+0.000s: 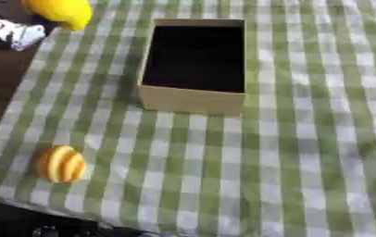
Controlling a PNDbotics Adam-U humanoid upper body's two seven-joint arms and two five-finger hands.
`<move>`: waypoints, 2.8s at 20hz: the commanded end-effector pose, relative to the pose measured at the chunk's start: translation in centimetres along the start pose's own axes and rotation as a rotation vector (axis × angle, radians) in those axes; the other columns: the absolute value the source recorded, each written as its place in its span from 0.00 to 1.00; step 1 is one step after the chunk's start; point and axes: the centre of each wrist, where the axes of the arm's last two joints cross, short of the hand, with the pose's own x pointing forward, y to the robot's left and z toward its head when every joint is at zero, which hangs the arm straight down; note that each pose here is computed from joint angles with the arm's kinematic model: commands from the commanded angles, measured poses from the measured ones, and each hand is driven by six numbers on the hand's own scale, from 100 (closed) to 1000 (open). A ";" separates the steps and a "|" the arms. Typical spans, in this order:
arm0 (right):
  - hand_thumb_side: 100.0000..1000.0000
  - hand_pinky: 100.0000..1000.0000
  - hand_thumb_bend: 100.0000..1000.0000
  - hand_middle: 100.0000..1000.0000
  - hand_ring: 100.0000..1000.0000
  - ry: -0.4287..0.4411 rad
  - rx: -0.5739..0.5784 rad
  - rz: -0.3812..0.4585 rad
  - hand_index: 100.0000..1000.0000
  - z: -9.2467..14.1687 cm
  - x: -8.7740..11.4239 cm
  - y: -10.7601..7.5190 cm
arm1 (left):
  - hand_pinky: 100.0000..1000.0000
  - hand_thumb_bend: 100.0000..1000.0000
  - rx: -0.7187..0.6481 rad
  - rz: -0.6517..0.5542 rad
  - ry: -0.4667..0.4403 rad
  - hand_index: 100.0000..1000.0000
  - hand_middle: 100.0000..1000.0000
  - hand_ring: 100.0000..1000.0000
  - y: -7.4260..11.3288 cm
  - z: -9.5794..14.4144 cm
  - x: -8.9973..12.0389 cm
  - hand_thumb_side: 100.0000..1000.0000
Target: Pick up objects on the table and place them in the box.
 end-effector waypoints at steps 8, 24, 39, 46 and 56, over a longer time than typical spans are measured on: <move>0.47 0.90 0.00 0.67 0.81 -0.035 0.024 -0.017 0.83 -1.0 0.5 -0.3 | 0.49 0.00 -0.032 0.163 -0.166 0.68 0.48 0.51 -1.5 -7.8 1.4 0.08; 0.47 0.91 0.00 0.67 0.81 -0.029 0.022 -0.042 0.83 -1.0 0.5 0.1 | 0.53 0.15 -0.119 0.123 -0.064 0.71 0.51 0.55 -7.7 -13.7 -1.1 0.08; 0.47 0.91 0.00 0.66 0.81 -0.008 0.011 -0.055 0.83 -0.5 0.4 0.3 | 0.78 0.54 -0.108 0.014 -0.021 0.91 0.77 0.84 -8.9 -13.6 -2.4 0.40; 0.47 0.91 0.00 0.66 0.81 0.000 0.008 -0.056 0.83 -0.4 0.4 0.3 | 0.73 0.37 -0.017 -0.008 0.011 0.88 0.73 0.79 -7.5 -12.5 -2.6 0.32; 0.47 0.91 0.00 0.66 0.81 -0.007 0.003 -0.025 0.83 -0.5 0.4 -0.1 | 0.72 0.41 0.023 -0.047 -0.002 0.85 0.71 0.78 -2.9 0.8 0.7 0.33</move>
